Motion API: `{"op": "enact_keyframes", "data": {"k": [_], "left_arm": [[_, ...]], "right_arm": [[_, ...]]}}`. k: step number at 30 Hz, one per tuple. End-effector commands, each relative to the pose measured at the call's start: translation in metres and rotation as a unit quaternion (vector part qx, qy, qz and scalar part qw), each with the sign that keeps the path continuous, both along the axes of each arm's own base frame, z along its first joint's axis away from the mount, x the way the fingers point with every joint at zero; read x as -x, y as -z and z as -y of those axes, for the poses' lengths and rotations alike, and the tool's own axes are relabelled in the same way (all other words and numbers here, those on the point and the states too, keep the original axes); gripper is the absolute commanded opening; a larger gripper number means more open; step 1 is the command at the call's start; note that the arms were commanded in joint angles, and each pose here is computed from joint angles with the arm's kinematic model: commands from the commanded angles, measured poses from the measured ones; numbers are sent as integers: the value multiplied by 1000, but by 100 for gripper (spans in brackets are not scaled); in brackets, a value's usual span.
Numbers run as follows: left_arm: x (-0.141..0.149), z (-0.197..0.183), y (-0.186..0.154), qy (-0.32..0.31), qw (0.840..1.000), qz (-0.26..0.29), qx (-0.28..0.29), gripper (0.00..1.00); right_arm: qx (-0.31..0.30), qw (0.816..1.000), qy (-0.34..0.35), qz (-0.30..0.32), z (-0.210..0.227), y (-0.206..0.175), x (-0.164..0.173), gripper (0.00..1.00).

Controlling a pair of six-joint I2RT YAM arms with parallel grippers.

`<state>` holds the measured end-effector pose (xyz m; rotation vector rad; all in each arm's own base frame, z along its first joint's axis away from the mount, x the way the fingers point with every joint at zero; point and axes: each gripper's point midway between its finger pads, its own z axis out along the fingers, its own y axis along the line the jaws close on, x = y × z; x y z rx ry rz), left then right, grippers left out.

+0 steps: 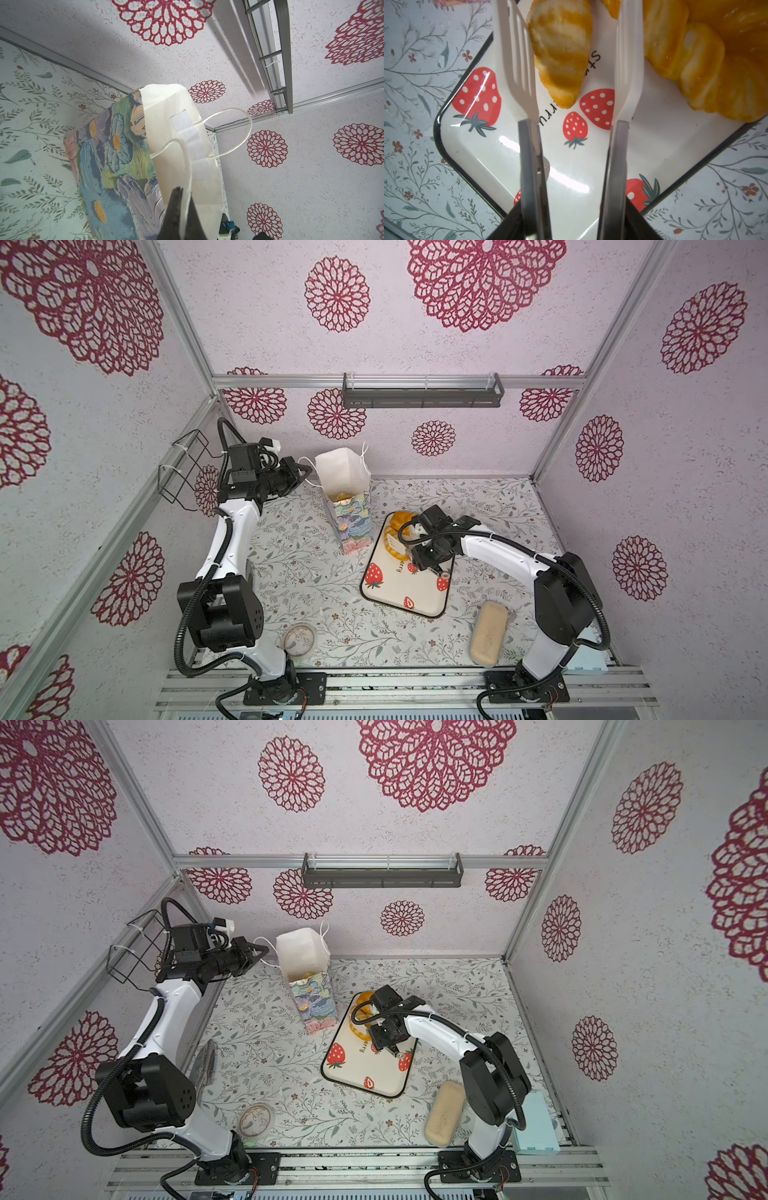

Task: Pack bread into a paper bag
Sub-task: Rotate the bread on the tray, then pick up the bread from the tray.

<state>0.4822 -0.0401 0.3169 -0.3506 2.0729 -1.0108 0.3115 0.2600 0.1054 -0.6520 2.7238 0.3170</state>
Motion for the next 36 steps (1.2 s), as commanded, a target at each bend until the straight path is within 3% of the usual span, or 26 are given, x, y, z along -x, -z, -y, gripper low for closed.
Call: {"op": "enact_keyframes", "data": {"k": [1, 15, 36], "left_arm": [[-2, -4, -8, -3, 1000, 11, -5, 0], [-1, -4, -11, -2, 1000, 15, -4, 0], [-1, -6, -12, -5, 1000, 16, -4, 0]], "right_arm": [[-33, 999, -11, 30, -13, -27, -7, 57], [-37, 999, -10, 33, -14, -33, -3, 57], [-25, 999, -29, 17, -33, -12, -11, 57]]}}
